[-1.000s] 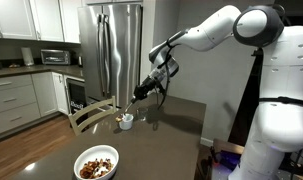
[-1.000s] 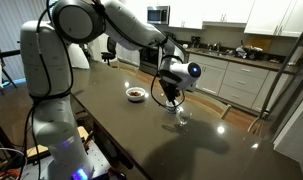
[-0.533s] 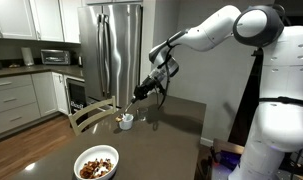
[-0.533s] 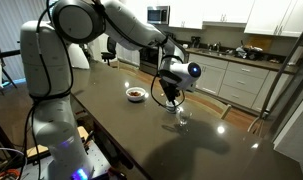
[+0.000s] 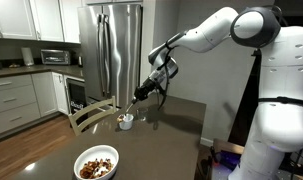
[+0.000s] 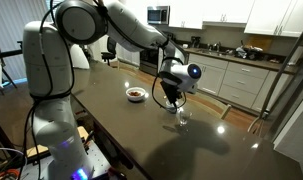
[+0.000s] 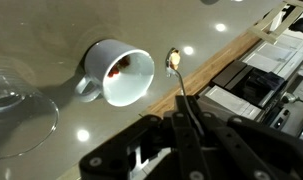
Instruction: Get one spoon of the objects from the bowl and put it in the light gray cup
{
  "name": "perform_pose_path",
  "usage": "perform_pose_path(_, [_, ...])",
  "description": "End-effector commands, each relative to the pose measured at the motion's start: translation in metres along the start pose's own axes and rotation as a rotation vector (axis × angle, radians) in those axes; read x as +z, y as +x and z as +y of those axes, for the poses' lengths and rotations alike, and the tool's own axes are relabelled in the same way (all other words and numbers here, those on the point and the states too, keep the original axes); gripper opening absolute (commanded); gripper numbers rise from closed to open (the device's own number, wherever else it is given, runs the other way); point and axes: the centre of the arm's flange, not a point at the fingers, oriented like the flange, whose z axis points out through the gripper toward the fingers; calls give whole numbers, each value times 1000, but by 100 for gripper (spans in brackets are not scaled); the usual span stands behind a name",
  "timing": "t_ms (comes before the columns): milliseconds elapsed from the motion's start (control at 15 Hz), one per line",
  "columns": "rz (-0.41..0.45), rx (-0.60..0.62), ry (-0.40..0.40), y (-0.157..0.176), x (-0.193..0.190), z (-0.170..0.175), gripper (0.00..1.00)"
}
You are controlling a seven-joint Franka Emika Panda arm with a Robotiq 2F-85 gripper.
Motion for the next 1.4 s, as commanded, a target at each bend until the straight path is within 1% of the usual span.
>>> perform_pose_path(0, [37, 24, -46, 20, -4, 13, 3])
perform_pose_path(533, [71, 58, -43, 40, -20, 24, 3])
perform_pose_path(867, [61, 95, -64, 37, -26, 34, 3])
perform_pose_path(1333, [23, 102, -145, 33, -31, 30, 3])
